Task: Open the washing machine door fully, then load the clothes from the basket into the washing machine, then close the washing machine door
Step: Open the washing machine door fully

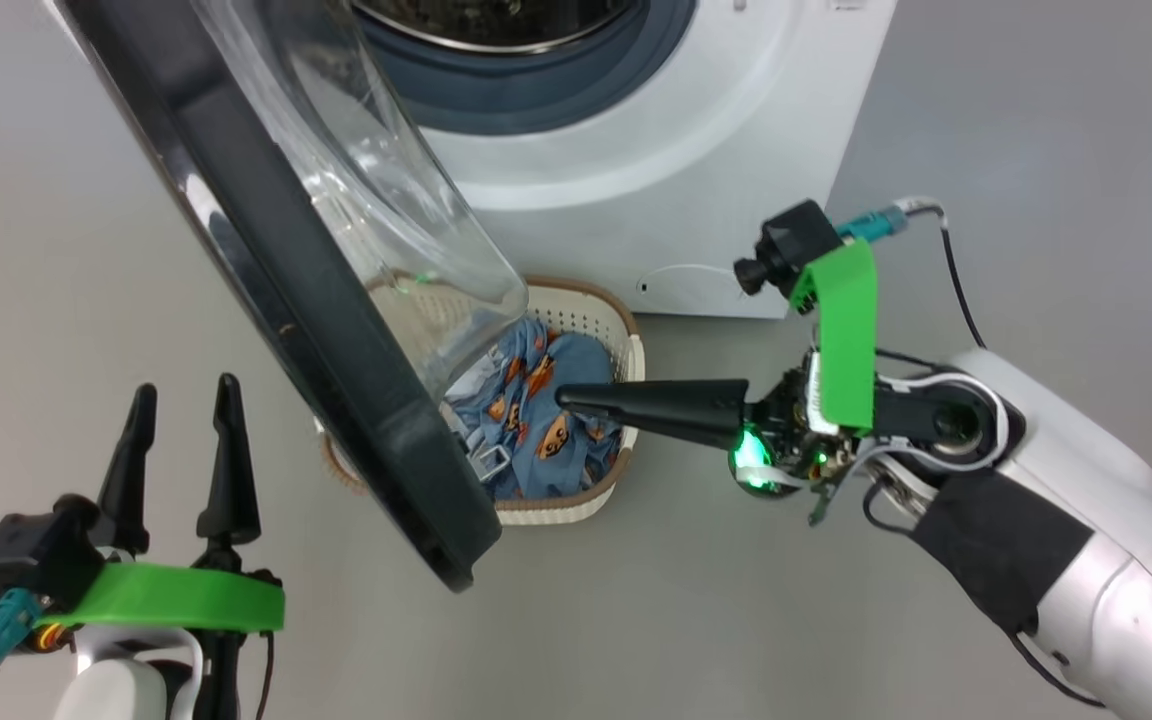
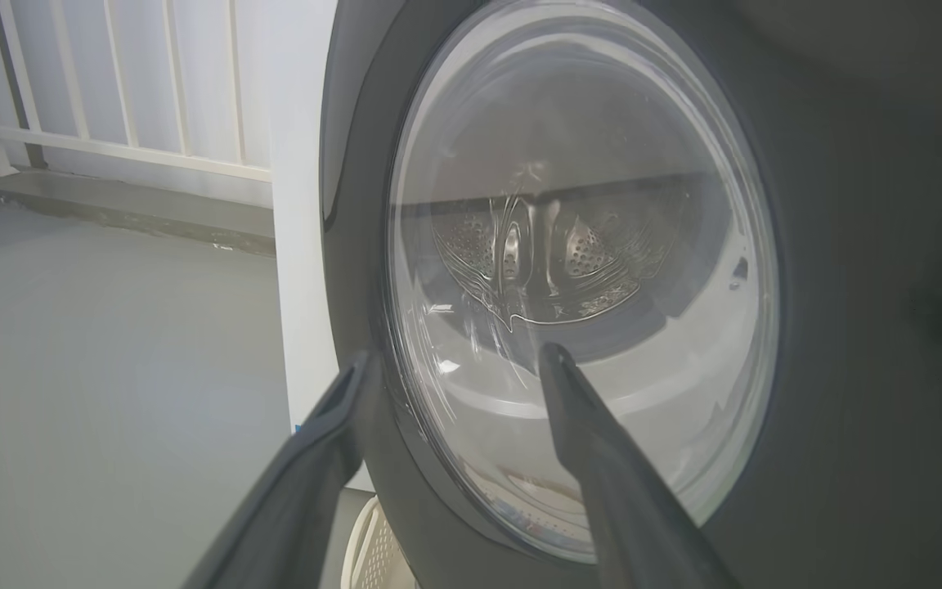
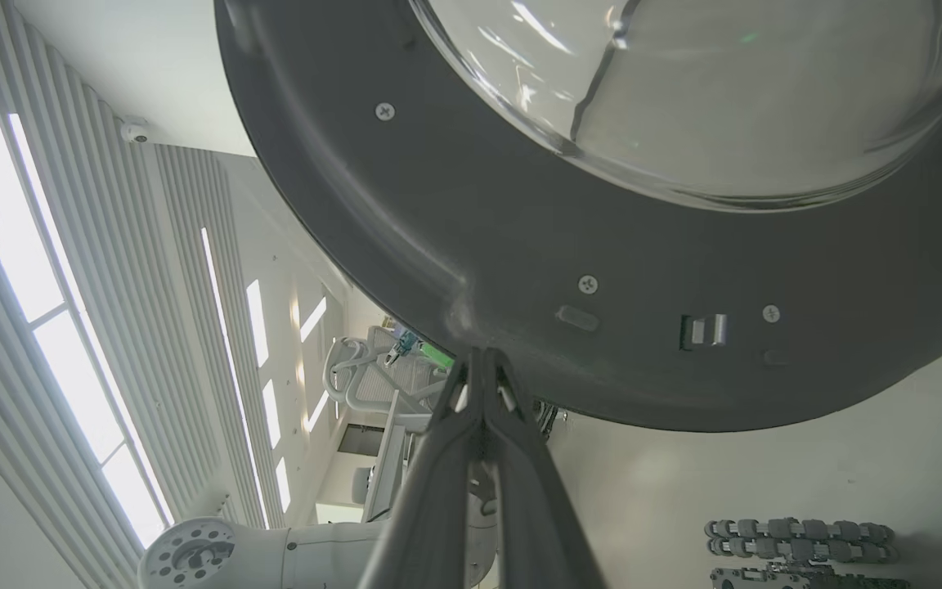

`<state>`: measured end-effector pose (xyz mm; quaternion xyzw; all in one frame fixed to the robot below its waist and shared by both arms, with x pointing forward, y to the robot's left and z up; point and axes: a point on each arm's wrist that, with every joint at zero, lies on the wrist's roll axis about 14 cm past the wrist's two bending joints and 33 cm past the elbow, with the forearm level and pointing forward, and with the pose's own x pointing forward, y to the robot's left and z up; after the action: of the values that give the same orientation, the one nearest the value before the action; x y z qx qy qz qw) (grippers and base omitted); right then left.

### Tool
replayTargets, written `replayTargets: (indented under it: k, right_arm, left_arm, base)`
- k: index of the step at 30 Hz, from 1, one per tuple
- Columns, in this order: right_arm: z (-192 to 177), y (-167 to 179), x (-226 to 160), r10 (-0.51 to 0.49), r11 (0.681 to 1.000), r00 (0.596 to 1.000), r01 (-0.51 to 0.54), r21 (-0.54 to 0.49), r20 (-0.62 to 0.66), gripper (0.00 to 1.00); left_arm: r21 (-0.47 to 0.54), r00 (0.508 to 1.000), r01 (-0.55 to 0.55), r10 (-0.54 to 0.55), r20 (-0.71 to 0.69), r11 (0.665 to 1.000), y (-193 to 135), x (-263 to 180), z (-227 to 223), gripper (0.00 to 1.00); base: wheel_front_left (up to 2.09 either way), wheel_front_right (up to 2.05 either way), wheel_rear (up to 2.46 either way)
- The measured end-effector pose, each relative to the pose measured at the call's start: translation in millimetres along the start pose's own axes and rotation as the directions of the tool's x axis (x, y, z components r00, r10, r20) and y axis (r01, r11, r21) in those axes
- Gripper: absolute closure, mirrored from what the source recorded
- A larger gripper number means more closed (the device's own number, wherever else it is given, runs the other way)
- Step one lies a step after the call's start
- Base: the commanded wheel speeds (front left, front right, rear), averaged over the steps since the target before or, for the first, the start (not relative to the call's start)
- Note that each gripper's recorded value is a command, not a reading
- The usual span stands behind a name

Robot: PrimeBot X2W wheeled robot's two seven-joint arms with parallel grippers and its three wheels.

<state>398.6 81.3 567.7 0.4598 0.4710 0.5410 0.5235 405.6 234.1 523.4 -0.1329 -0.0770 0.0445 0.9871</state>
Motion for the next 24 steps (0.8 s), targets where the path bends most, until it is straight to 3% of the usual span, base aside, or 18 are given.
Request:
replayTargets:
  k: [9, 11, 12, 13, 21, 24]
  right_arm:
    - [-3, 5, -24, 0.007, 1.0, 0.988, -0.009, 0.015, 0.156, 0.97]
    - [-2, 7, -29, 0.008, 1.0, 0.98, -0.01, 0.011, 0.201, 0.5]
    - [1, 7, -33, 0.009, 1.0, 0.974, -0.011, 0.009, 0.228, 0.21]
    - [3, 7, -36, 0.007, 1.0, 0.968, -0.008, 0.003, 0.253, 0.0]
    - [27, 11, -61, -0.021, 0.989, 0.892, 0.084, -0.12, 0.451, 0.0]
    - [39, 11, -71, -0.031, 0.971, 0.84, 0.155, -0.184, 0.542, 0.0]
  left_arm:
    - [-0.005, 1.0, 0.011, -0.011, 0.001, 1.0, -4, -8, 2, 0.0]
    - [-0.007, 1.0, 0.017, -0.017, 0.003, 1.0, -6, -9, 2, 0.0]
    - [-0.008, 1.0, 0.018, -0.018, 0.0, 1.0, -6, -10, 1, 0.0]
    - [-0.009, 1.0, 0.019, -0.019, -0.004, 1.0, -7, -12, 0, 0.0]
    - [-0.015, 0.999, 0.031, -0.032, -0.011, 0.999, -11, -13, -2, 0.0]
    - [-0.016, 0.999, 0.035, -0.036, -0.01, 0.999, -12, -12, -2, 0.0]
  base:
    - [0.0, 0.0, 0.0]
    - [0.0, 0.0, 0.0]
    - [0.0, 0.0, 0.0]
    - [0.0, 0.0, 0.0]
    - [0.0, 0.0, 0.0]
    - [0.0, 0.0, 0.0]
